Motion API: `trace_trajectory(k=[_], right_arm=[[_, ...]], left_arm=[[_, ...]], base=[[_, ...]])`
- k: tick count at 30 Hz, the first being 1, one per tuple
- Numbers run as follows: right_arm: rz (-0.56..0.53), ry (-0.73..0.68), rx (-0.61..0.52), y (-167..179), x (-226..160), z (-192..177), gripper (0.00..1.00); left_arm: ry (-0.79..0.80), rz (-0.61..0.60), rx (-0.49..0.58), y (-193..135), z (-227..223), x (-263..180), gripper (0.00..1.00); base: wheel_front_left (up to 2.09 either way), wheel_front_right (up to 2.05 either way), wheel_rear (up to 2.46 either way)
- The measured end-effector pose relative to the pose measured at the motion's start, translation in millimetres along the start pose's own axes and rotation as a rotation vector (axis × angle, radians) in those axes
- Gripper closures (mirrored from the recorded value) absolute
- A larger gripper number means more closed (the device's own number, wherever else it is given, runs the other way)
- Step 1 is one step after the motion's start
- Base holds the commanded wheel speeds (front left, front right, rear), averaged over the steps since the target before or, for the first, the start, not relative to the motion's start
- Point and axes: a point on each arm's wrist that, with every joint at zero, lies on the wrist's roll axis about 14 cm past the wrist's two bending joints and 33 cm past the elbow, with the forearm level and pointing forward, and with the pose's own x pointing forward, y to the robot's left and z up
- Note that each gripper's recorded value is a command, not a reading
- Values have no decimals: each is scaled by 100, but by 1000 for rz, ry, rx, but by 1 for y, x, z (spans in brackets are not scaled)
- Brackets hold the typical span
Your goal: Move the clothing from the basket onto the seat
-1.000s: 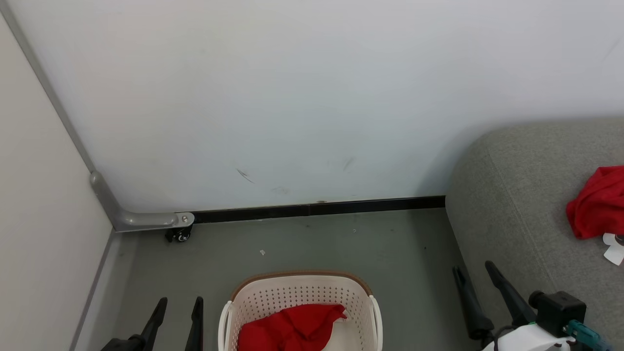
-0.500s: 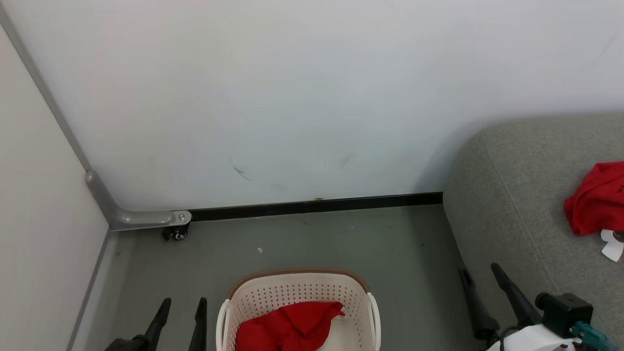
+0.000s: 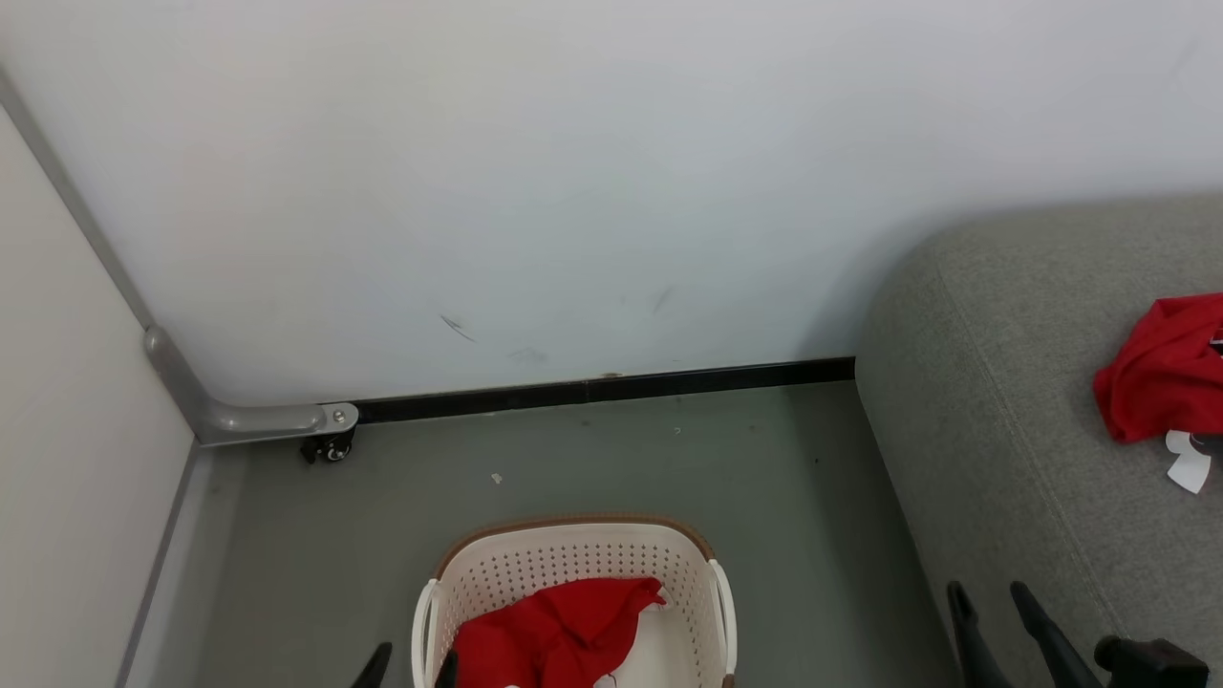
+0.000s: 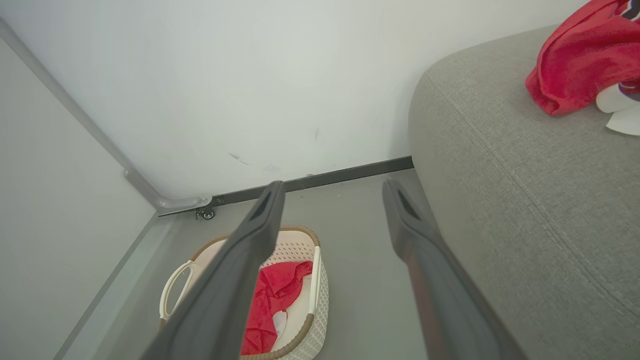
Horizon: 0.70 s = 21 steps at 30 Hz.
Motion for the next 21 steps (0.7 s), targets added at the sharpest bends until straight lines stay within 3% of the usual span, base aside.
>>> trace_trajectory(k=[10,21], right_arm=[[-103,62,-6,-31,-23,-17,0],[-99,84,-6,-26,-23,-21,0]], left_arm=[[188,-65,74,-12,-56,-10,0],[288,-155,108,-29,-83,7,0]], base=[[0,0,0],[0,0,0]])
